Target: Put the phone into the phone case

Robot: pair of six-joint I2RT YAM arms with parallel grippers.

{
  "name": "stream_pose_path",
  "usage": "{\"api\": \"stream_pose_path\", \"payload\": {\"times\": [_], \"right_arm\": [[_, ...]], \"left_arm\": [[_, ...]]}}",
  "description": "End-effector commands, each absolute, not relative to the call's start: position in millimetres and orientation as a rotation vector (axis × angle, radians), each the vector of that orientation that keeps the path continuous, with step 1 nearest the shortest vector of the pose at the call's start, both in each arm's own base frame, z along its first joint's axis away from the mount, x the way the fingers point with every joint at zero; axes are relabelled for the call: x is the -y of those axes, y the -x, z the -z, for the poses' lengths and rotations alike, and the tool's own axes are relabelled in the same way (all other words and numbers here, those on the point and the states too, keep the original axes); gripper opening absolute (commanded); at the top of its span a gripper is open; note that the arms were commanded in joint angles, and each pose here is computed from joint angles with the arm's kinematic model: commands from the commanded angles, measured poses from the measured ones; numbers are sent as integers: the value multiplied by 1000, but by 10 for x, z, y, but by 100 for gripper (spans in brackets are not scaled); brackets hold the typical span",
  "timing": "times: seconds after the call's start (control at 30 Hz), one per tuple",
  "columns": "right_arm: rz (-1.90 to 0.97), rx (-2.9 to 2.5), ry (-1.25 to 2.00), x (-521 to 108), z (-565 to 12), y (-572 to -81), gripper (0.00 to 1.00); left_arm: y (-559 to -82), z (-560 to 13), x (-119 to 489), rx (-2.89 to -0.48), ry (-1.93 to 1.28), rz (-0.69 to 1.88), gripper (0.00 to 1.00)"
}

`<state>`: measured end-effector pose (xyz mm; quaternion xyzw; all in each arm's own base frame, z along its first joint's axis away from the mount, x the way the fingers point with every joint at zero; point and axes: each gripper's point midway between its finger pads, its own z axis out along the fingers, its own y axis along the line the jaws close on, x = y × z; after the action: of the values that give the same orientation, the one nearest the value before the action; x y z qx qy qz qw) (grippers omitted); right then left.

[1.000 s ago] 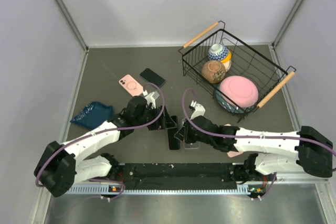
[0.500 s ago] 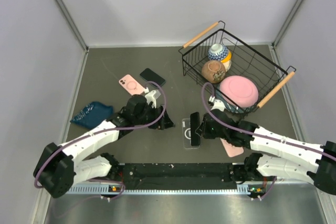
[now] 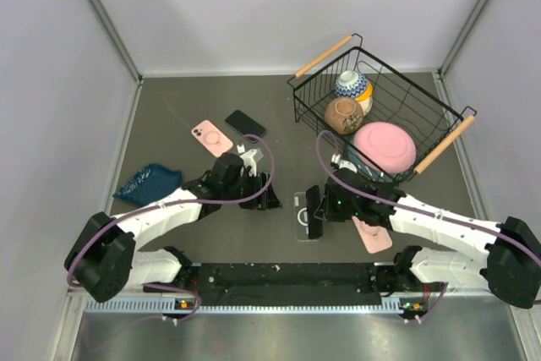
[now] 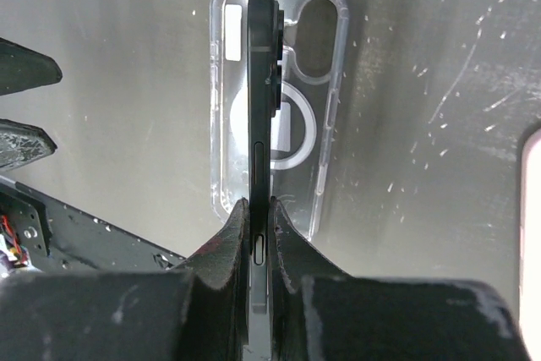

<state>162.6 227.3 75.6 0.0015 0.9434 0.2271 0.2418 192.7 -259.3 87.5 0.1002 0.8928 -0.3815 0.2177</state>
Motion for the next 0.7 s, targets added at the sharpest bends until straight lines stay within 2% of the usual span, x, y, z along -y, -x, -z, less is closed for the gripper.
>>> {"api": "stream_pose_path", "payload": {"times": [0.0,0.4,0.47,0.5,0.6,0.67], "right_arm": [[-790,-2500,-10,-2542,-973,-1797,0],[-830,-2576,-49,-2593,-728,-1786,0],[-847,-2586,-45,-2618,-680,-1769,0],[-853,-2589,-42,-2630,-664,-1765,0],[-890,-2593,-10,-2697,-610,-1752,0],[-927,-2596,14,-2761,-561,-1742,0]], "left_arm": [[-2050,-926,2564,-2411,-279,1001,69],[-2009,-737,2489,-2460,-186,974,50],[-1957,-660,2466,-2483,-154,979,43],[-1935,-618,2458,-2491,-146,983,33],[-1867,-561,2451,-2524,-117,1002,18],[-1863,-549,2436,-2525,-110,996,14]]}}
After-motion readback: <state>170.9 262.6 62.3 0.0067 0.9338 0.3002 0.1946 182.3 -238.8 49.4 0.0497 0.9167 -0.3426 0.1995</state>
